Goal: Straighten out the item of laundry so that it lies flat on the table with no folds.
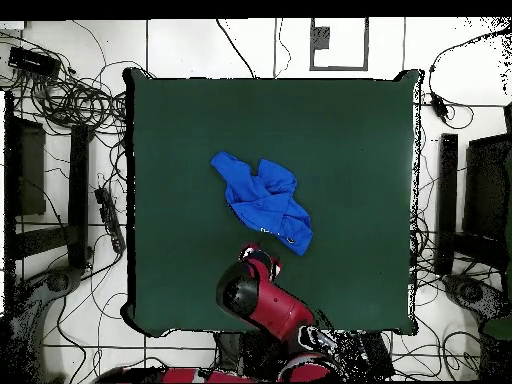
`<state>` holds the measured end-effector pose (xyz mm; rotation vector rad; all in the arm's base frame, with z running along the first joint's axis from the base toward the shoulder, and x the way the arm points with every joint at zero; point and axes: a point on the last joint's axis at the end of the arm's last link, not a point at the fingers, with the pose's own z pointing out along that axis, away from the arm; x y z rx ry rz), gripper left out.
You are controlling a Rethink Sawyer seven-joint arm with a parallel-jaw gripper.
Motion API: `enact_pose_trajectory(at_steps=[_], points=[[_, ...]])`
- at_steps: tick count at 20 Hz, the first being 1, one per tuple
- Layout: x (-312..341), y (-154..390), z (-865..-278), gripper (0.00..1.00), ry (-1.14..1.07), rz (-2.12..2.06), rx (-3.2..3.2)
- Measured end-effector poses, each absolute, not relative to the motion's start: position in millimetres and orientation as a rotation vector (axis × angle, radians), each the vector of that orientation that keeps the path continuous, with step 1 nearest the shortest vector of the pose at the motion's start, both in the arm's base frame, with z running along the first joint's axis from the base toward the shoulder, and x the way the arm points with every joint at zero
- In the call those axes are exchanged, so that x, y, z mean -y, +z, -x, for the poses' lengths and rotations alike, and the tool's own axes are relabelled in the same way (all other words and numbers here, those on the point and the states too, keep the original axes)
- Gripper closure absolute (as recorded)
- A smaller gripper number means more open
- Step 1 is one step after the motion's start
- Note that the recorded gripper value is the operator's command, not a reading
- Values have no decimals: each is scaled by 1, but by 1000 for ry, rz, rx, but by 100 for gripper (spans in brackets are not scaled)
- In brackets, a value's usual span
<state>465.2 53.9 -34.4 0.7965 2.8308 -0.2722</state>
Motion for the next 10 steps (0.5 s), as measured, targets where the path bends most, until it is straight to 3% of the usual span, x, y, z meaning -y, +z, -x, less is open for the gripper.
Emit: enact_pose_trajectory(at_steps=[10], points=[[-52, -45, -460, 0, -282, -844, -2795]])
